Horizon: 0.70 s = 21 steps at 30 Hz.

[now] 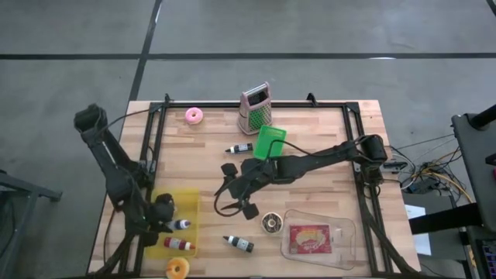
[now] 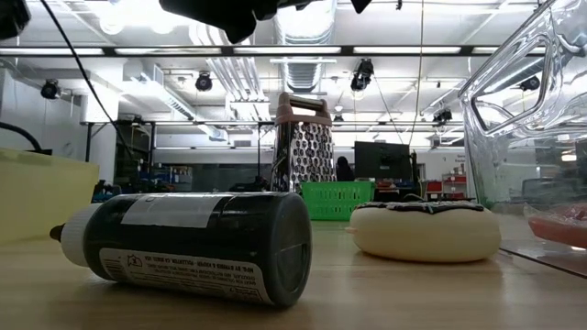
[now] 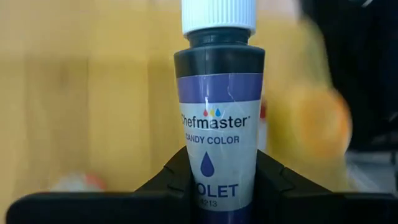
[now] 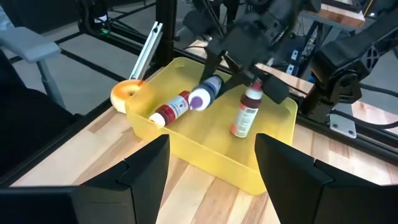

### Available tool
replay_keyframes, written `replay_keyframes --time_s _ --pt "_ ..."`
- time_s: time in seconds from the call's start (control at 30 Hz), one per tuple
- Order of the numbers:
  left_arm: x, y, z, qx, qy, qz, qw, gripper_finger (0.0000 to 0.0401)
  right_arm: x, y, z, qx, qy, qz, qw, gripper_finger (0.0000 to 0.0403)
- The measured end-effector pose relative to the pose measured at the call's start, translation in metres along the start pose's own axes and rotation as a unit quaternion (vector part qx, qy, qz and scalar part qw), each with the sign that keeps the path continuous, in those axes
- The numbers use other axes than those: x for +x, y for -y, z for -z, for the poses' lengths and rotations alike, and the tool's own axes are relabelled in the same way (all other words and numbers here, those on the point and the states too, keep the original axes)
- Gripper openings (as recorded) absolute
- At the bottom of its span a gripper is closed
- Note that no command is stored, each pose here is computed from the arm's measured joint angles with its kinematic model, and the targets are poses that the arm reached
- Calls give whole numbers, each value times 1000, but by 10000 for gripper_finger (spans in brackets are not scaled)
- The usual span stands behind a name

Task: Pick & Place Food Item
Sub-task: Put the violet ink bottle into the yellow bin

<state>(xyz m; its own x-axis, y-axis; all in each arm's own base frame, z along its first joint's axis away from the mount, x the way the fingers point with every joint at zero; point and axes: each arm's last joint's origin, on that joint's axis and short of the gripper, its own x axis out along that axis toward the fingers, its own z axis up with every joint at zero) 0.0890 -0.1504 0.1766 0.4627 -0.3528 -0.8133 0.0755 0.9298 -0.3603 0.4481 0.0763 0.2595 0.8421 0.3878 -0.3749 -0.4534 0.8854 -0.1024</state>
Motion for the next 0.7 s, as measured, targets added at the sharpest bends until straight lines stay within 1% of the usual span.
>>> replay_keyframes --time_s 0.07,0.13,0.27,0.47,0.67,0.7 --pt "0 5 -2 -2 -28 -11 1000 93 -1 0 -1 -1 1 2 1000 231" --pt "0 12 -5 -3 -44 -13 999 93 -1 0 -1 -3 -2 2 1000 231" --pt "4 20 -8 -1 -72 -38 997 93 -2 0 -1 -5 -7 9 1000 231" --pt "20 31 -8 -9 -135 -56 989 93 -2 -1 0 -5 -10 9 1000 231" --pt "32 40 -10 -5 -179 -87 980 93 -2 -1 0 -3 -11 8 1000 231" --pt "34 42 -9 -7 -190 -84 978 93 -2 -2 0 -3 -12 9 1000 231"
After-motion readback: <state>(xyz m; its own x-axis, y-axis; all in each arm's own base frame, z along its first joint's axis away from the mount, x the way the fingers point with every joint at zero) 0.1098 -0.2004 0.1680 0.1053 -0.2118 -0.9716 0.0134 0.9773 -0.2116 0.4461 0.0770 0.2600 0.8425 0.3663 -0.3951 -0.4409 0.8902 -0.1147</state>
